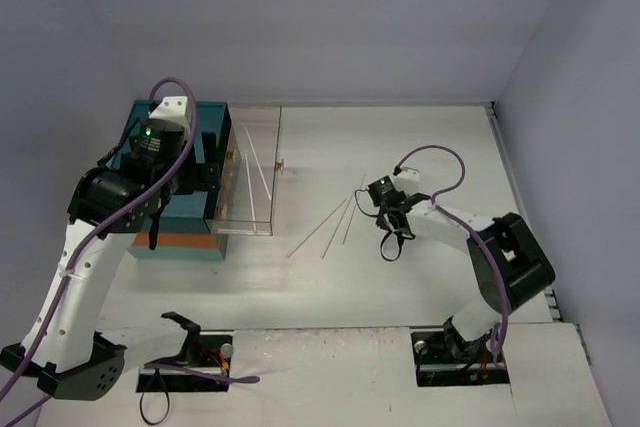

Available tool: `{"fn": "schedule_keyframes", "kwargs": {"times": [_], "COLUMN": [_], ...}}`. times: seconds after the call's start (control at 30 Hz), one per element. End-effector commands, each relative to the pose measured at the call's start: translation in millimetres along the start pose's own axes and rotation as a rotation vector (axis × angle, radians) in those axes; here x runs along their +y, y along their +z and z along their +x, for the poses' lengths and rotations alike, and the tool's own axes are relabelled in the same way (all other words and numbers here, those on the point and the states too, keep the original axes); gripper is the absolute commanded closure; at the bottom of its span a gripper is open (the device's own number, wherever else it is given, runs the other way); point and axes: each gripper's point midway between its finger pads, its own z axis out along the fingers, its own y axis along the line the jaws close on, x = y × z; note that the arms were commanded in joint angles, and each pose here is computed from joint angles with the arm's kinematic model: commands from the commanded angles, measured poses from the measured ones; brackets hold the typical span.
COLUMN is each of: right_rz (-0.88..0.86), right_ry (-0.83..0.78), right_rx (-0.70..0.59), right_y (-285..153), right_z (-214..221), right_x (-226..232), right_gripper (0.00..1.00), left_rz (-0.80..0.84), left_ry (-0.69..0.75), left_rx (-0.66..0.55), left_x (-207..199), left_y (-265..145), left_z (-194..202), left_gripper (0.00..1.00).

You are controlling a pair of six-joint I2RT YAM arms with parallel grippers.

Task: Sort the eating utensils into containers

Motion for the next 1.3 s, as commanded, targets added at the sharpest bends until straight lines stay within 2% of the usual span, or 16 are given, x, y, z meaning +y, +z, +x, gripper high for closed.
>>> {"fn": "schedule_keyframes", "kwargs": {"times": [0.0,0.23,0.47,0.6,0.77,0.9,1.03,1.17,1.27], "right_rz": [-0.094,-0.476,-0.807,-0.917,-0.942,-0.925,-0.898,-0.807,-0.633], "right_ry": [0.016,0.042,0.020,0.039,0.020,-0.003,-0.029,-0.026,-0.014], "right_rx": [-0.182,-0.322,-0.337,-0.328,-0.289,-0.292,-0.363,-0.479,-0.528], "right_y": [-55,-164,-267,-297,-289,-284,-290,-297,-270], "right_z": [-69,-146,-151,-141,-119,-107,-120,-148,-160], "right_x": [14,102,221,268,307,321,312,277,231], "right_gripper": [1.00,1.00,1.00,1.00,1.00,0.75,0.59,0.51,0.49], "left_rz": [0.001,0.002,0.002,-0.001,-0.003,-0.008,-0.013,-0.006,0.003], "left_ry": [-0.023,-0.028,-0.033,-0.035,-0.037,-0.040,-0.040,-0.041,-0.042], "left_rx": [-0.049,-0.057,-0.071,-0.077,-0.080,-0.083,-0.086,-0.077,-0.070], "left_x": [-1,-3,-2,0,2,4,5,2,-1], "left_y": [0,0,-4,-6,-8,-10,-10,-7,-5], "left_z": [-16,-22,-26,-26,-24,-22,-22,-23,-23], "left_gripper": [0.14,0.14,0.14,0.14,0.14,0.14,0.14,0.14,0.14]}}
